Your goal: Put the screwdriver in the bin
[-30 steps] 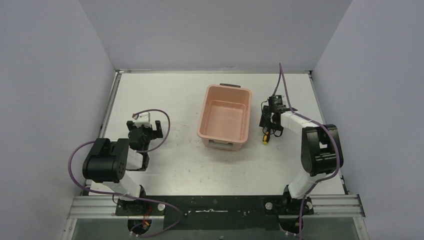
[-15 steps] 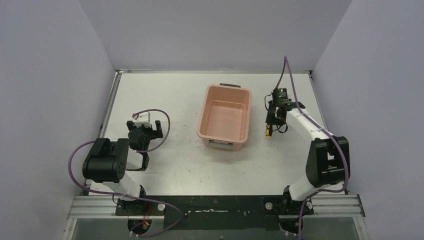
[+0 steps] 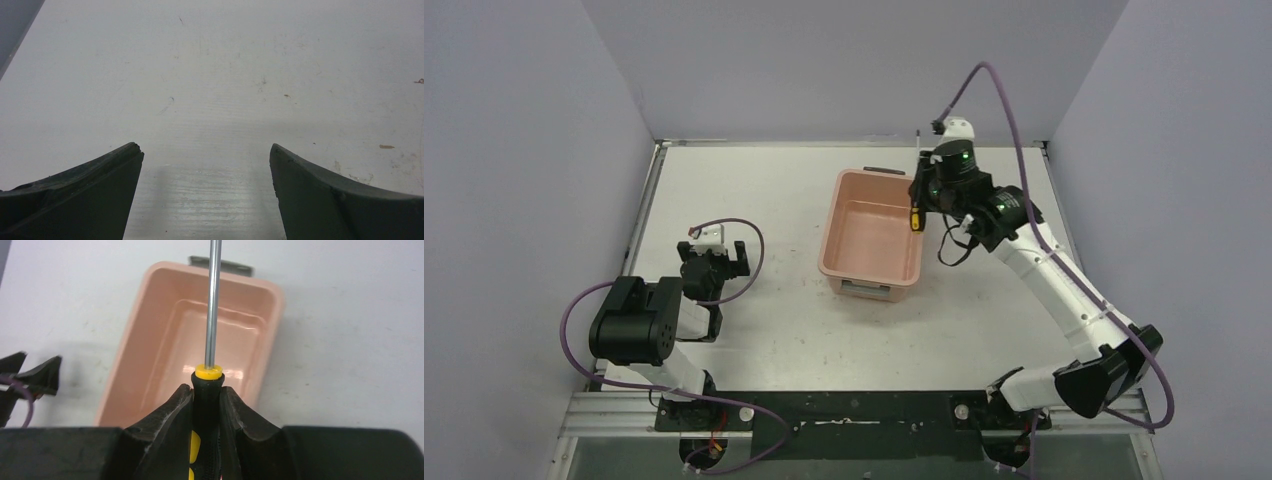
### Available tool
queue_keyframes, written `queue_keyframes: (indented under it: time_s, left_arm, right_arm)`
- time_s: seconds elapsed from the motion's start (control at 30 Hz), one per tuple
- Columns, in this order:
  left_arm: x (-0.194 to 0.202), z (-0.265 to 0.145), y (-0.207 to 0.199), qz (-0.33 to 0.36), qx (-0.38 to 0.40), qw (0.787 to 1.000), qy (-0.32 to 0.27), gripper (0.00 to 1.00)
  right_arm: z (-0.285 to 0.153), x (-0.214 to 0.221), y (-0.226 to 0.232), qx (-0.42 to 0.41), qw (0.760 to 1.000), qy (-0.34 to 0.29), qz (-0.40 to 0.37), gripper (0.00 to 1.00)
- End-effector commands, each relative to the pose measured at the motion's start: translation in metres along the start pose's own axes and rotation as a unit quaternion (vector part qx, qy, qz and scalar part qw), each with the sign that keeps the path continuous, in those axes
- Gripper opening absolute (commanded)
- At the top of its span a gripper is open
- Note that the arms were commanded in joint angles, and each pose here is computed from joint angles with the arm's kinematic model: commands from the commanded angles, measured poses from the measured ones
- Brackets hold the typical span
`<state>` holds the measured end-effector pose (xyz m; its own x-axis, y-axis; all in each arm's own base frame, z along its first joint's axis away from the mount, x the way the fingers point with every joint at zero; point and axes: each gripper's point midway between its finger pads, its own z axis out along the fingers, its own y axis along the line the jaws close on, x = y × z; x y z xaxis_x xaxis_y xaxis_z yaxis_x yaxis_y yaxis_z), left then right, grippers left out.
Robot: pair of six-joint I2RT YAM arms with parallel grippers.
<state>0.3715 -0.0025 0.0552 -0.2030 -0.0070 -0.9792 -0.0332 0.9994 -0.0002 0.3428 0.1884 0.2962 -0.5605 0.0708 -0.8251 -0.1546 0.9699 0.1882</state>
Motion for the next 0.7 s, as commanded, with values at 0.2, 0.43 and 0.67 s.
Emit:
queue_keyframes:
  time_s: [0.2,0.43,0.67]
  left_arm:
    - [-0.020,0.005,-0.003,-0.002,0.007,0.999,-0.033,0.97]
    - [-0.020,0.005,-0.004,-0.002,0.008,0.999,-0.033,0.97]
    - [-0.020,0.005,-0.004,-0.002,0.008,0.999,-0.033,0.97]
  right_arm:
    - [0.066,0.049,0.075,-0.007,0.997,0.047,-0.061,0.00]
    - [0.122,0.124,0.048,0.010,0.990,0.131,-0.045,0.00]
    - [0.157,0.189,0.028,0.008,0.980,0.196,-0.019,0.00]
